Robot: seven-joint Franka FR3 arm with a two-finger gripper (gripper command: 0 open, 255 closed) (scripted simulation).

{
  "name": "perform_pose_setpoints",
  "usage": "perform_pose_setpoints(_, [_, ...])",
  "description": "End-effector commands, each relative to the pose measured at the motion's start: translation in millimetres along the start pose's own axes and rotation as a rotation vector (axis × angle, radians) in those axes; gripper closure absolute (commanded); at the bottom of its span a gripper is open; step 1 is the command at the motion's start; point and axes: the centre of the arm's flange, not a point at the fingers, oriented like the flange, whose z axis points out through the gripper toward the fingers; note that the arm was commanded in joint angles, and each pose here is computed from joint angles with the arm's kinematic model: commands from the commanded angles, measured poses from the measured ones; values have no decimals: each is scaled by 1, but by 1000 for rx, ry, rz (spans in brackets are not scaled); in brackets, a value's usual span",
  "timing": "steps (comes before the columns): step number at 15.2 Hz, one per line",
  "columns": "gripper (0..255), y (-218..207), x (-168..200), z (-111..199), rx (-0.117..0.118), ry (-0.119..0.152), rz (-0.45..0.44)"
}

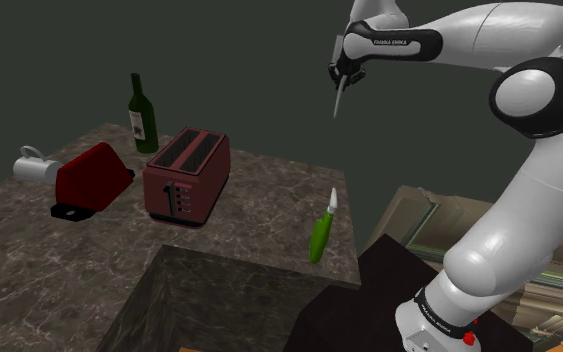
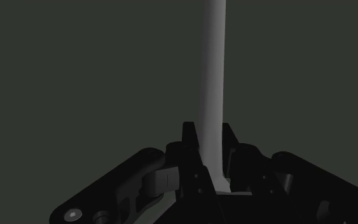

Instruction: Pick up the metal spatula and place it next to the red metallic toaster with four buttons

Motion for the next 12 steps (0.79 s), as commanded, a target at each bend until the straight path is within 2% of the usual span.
perform_pose_setpoints(1, [255,0,3,-8,0,0,0])
perform_pose_setpoints(12, [255,-68,-109,-70,0,0,0])
